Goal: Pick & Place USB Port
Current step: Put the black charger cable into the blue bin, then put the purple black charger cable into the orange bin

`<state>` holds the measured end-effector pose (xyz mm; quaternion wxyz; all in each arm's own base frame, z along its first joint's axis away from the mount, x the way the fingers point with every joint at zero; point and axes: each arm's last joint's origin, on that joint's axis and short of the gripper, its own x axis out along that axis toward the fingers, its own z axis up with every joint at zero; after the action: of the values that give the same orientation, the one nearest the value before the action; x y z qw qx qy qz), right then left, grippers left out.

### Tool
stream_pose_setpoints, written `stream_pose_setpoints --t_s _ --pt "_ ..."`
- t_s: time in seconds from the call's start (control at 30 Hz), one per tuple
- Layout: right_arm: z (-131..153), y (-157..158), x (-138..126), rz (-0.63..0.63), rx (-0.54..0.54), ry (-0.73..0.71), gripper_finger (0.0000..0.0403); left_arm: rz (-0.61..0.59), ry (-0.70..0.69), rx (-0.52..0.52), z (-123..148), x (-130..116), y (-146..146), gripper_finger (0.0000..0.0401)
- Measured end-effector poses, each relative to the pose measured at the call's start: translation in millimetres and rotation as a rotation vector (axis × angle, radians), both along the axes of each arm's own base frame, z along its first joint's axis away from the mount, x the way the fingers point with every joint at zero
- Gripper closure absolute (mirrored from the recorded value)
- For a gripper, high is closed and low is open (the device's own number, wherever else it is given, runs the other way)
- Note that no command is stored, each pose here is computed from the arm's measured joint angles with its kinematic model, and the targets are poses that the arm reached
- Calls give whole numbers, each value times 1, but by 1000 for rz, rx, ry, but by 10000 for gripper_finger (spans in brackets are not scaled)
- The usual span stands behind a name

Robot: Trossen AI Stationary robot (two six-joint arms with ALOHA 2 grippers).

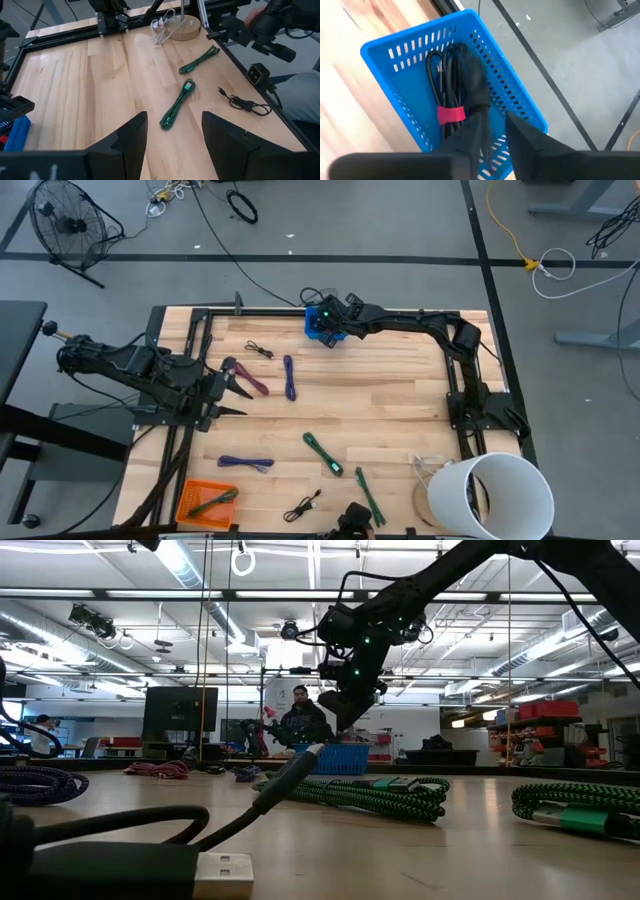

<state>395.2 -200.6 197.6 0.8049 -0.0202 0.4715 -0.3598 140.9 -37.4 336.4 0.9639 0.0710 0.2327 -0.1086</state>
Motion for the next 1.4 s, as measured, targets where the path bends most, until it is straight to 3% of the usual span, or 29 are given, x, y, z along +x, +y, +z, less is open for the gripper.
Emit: stream_pose_setpoints --t_s 0.2,0.47,0.57,0.7,0.8,0.93,1.03,1.23,1.4 --pt "2 -1 2 -16 -5 -35 270 0 0 0 0 0 0 208" --pt "2 5 6 -12 -3 -64 257 0 5 1 0 0 0 208" --pt "2 12 10 -10 76 -130 257 2 6 -4 0 0 0 208" --pt "6 30 17 91 190 -190 259 12 2 12 0 0 0 208" --pt "6 46 22 146 261 -204 261 61 -4 85 -1 0 3 208" --pt "6 67 30 196 315 -225 262 213 37 205 -7 5 7 208" --pt "6 82 34 209 339 -226 262 283 71 264 -13 15 7 208" --pt "5 94 31 217 366 -169 263 303 224 329 -36 49 15 208" --pt "8 95 22 151 404 -129 274 196 324 317 -58 79 27 208"
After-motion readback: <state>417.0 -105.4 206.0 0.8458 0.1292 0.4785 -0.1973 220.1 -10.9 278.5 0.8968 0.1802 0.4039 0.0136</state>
